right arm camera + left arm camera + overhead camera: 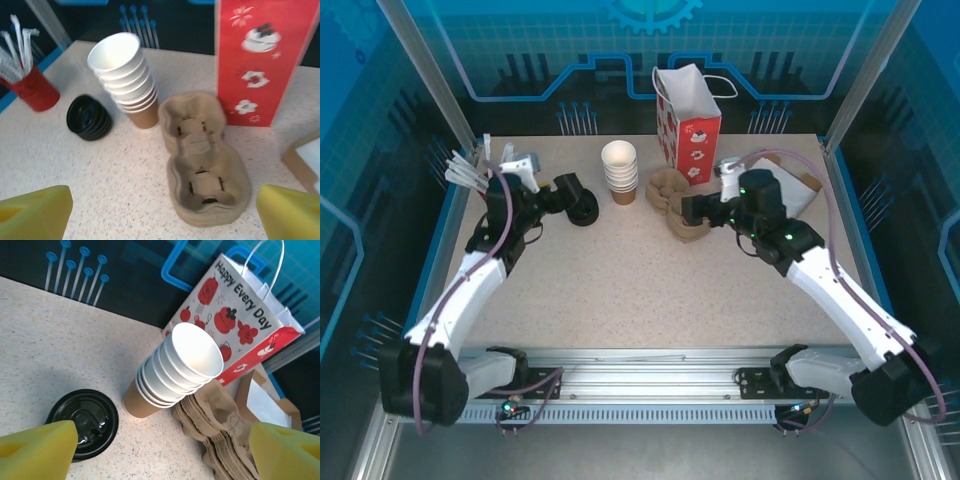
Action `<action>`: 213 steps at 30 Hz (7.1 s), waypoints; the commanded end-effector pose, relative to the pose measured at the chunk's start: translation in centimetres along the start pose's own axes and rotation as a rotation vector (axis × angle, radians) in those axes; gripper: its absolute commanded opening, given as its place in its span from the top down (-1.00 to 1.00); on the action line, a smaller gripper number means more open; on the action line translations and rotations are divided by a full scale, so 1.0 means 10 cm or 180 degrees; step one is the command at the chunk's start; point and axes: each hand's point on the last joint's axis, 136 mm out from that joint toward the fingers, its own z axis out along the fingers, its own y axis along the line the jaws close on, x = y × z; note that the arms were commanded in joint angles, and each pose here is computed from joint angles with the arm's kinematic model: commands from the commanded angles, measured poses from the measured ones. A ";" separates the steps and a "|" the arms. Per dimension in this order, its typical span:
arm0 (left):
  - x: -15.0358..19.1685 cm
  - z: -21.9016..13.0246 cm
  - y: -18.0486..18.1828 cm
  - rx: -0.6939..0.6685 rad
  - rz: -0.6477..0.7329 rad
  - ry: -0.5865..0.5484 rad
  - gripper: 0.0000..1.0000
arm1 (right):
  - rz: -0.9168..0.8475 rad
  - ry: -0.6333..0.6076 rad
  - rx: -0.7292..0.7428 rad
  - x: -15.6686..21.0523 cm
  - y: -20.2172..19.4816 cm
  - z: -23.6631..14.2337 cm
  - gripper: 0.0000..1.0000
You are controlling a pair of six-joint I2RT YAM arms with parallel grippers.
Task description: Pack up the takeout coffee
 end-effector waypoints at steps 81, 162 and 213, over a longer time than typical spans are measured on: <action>-0.08 1.53 -0.27 -0.0318 0.0846 0.1458 0.84 | -0.0429 0.1838 -0.0681 1.35 0.32 1.00 -0.71; 0.68 0.29 0.69 -0.1241 0.0287 0.0816 -0.20 | -0.0467 0.0674 -0.0733 0.61 0.77 0.19 -0.80; 0.76 1.13 1.39 -0.1478 0.0411 0.1471 0.73 | -0.0541 0.1163 -0.0600 1.02 0.76 0.51 -0.80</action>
